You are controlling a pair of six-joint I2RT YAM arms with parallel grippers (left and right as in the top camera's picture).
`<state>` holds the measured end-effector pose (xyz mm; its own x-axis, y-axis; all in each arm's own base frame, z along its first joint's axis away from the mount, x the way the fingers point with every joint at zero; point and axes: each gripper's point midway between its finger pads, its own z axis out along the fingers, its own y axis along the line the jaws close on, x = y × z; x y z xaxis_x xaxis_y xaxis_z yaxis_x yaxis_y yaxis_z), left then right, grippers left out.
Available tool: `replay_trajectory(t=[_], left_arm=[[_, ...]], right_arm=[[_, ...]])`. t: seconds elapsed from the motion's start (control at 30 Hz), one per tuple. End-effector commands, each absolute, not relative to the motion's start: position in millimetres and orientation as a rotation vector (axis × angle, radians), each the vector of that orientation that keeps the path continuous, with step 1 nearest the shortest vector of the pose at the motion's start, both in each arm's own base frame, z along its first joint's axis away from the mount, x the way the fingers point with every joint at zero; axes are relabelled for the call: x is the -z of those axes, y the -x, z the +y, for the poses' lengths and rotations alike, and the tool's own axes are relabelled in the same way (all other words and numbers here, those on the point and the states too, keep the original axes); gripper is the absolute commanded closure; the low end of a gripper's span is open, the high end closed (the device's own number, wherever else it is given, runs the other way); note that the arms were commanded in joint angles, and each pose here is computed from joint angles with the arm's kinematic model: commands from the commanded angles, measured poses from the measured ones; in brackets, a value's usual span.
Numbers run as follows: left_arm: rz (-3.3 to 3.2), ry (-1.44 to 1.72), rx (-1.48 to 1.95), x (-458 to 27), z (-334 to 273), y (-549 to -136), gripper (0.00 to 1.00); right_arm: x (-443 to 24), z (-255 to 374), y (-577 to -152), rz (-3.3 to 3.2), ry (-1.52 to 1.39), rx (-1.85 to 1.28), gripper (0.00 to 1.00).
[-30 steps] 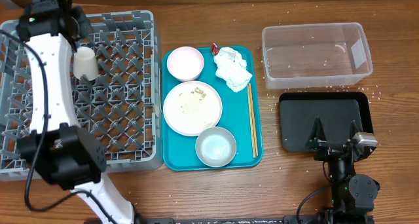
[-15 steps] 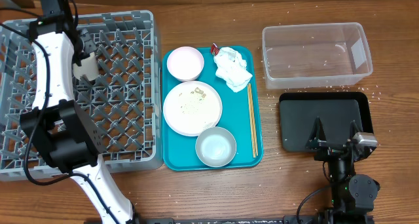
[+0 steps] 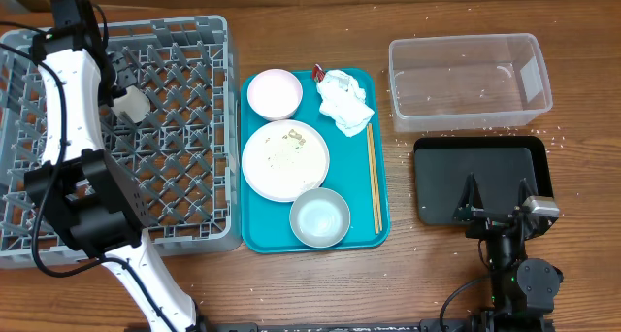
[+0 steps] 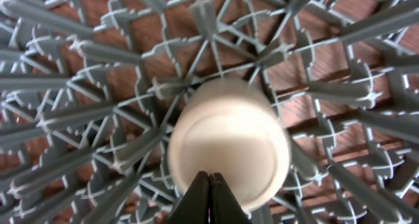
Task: Sort waste into correct bins and load items into the dishwasher
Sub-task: 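Open the left gripper and release the cup on the rack, then move the left gripper to the white bowl on the teal tray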
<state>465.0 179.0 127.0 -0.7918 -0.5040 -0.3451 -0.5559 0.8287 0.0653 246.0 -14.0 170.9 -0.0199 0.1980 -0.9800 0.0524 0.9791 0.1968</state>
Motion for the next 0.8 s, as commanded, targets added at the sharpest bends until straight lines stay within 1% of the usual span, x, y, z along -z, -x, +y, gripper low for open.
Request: replay_trajectory(t=[0.0, 0.13, 0.27, 0.33, 0.4, 0.43, 0.47, 0.5, 0.53, 0.6, 0.77], left_arm=[[2.589, 0.85, -0.24, -169, 186, -469, 0.96], [2.517, 0.875, -0.206, -214, 180, -460, 0.95], [2.447, 0.831, -0.101, -265, 162, -448, 0.95], [2.398, 0.792, -0.025, -295, 148, -439, 0.92], [2.356, 0.74, 0.072, -321, 130, -431, 0.87], [2.335, 0.701, 0.146, -335, 116, -427, 0.8], [2.322, 0.662, 0.218, -346, 103, -424, 0.66], [2.31, 0.624, 0.292, -355, 90, -421, 0.33], [2.307, 0.585, 0.367, -362, 76, -418, 0.13], [2.323, 0.515, 0.522, -370, 47, -409, 0.0], [2.483, 0.408, 0.749, -354, -12, -380, 0.0]], right_arm=[[-170, -16, -246, 1.583, -0.205, -0.106, 0.0], [-170, -16, -246, 1.583, -0.205, -0.106, 0.0], [-170, -16, -246, 1.583, -0.205, -0.106, 0.0], [-169, -16, -246, 1.583, -0.205, -0.106, 0.0], [-169, -16, -246, 1.583, -0.205, -0.106, 0.0], [-170, -16, -246, 1.583, -0.205, -0.106, 0.0], [-170, -16, -246, 1.583, -0.205, -0.106, 0.0], [-170, -16, -246, 1.583, -0.205, -0.106, 0.0], [-170, -16, -246, 1.583, -0.205, -0.106, 0.0], [-170, -16, -246, 1.582, -0.205, -0.106, 0.0], [-170, -16, -246, 1.583, -0.205, -0.106, 0.0]])
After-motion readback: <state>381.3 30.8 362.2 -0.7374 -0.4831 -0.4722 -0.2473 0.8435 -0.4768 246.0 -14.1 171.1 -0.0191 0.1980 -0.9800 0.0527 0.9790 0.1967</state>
